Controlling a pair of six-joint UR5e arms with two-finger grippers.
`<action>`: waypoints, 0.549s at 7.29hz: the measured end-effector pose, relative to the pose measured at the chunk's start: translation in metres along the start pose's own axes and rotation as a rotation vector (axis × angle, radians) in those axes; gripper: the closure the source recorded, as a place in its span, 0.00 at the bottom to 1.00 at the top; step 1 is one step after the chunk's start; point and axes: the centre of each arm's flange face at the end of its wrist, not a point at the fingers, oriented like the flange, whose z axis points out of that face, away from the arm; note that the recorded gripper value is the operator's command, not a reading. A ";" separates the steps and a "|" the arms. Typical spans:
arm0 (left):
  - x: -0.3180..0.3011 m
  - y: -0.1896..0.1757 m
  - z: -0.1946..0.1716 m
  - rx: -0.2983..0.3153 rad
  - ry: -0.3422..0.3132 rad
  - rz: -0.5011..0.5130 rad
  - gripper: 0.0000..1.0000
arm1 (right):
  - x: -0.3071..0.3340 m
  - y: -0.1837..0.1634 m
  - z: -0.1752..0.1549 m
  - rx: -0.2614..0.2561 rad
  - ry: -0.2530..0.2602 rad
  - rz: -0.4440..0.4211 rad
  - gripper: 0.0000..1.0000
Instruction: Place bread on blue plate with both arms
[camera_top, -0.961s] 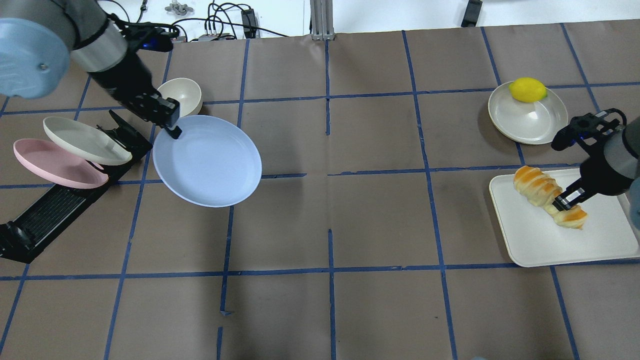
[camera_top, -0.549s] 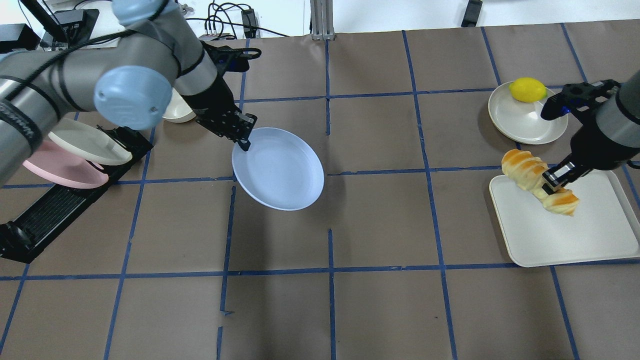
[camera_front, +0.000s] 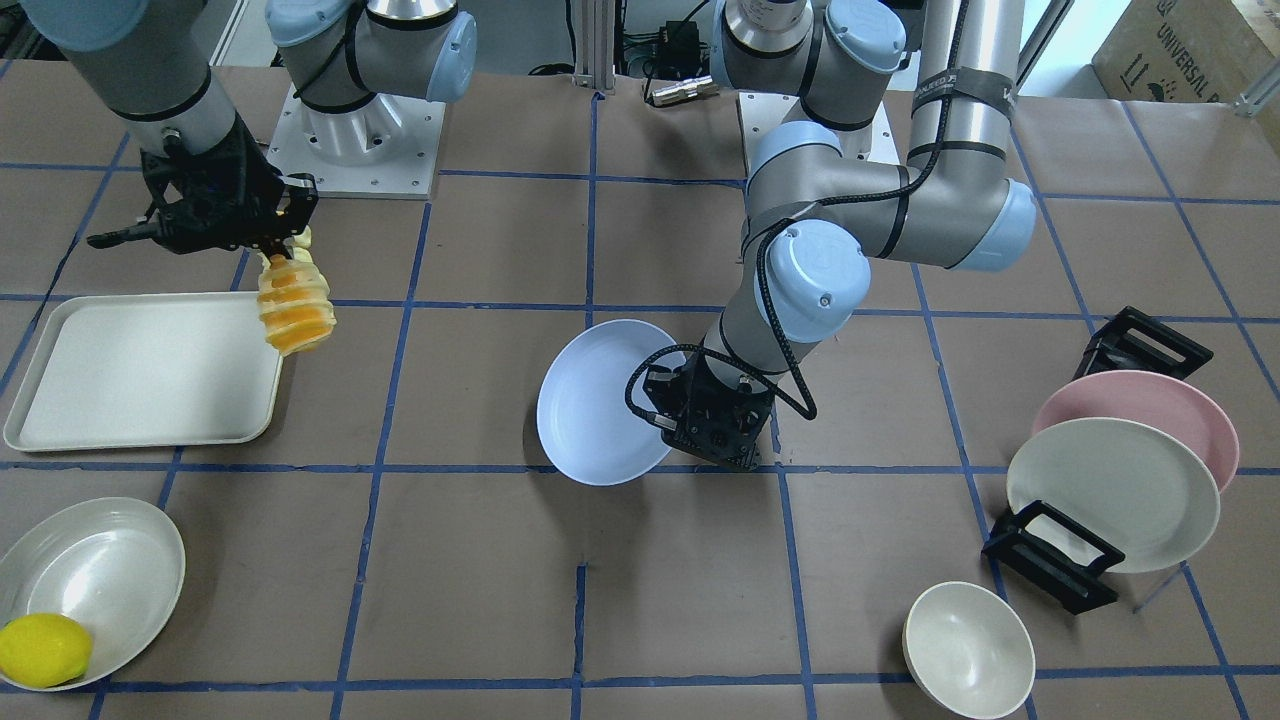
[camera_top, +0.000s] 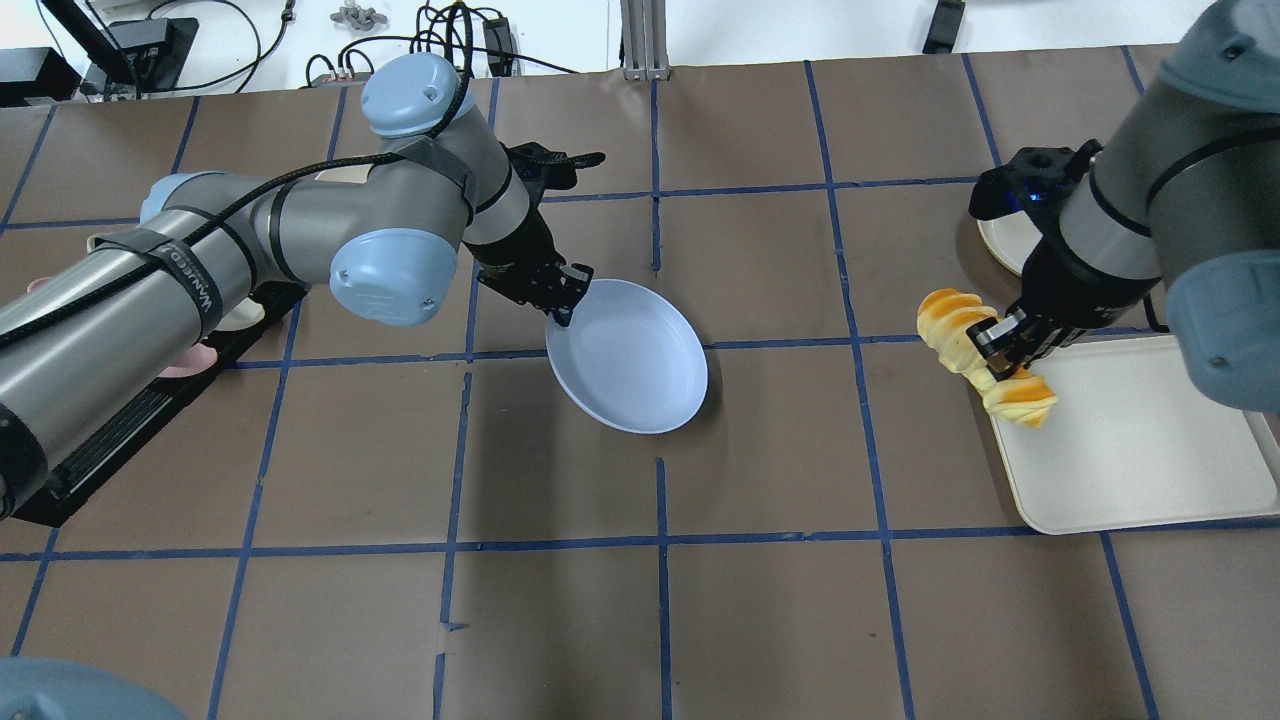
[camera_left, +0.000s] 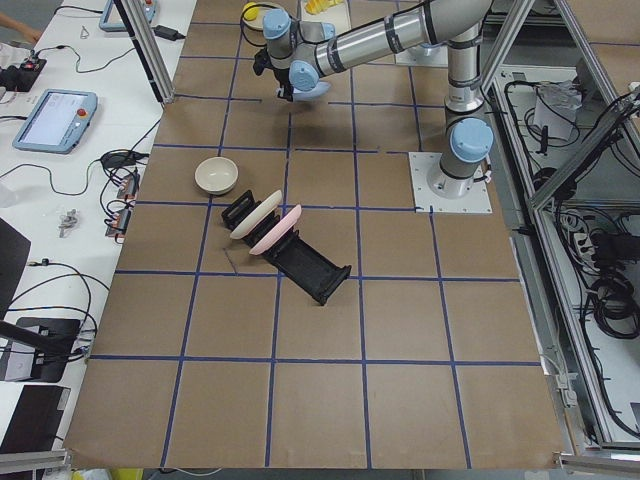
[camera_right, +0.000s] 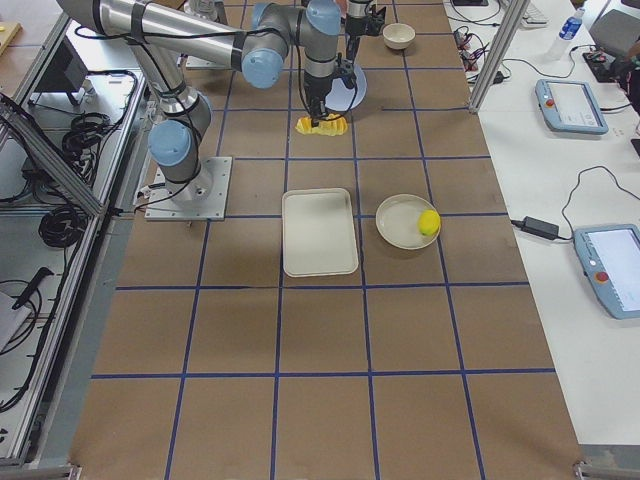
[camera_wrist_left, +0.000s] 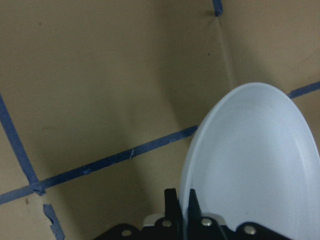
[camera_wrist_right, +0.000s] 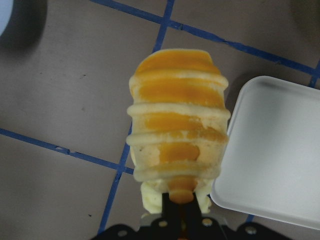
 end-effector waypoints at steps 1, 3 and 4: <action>0.004 -0.004 0.003 0.023 0.040 -0.006 0.62 | -0.015 -0.007 0.007 -0.012 -0.005 0.028 0.93; 0.001 -0.021 0.014 0.096 0.063 -0.008 0.00 | -0.037 -0.019 0.017 -0.022 -0.007 0.065 0.93; -0.002 -0.025 0.011 0.120 0.061 -0.007 0.00 | -0.048 -0.026 0.022 -0.017 -0.004 0.085 0.93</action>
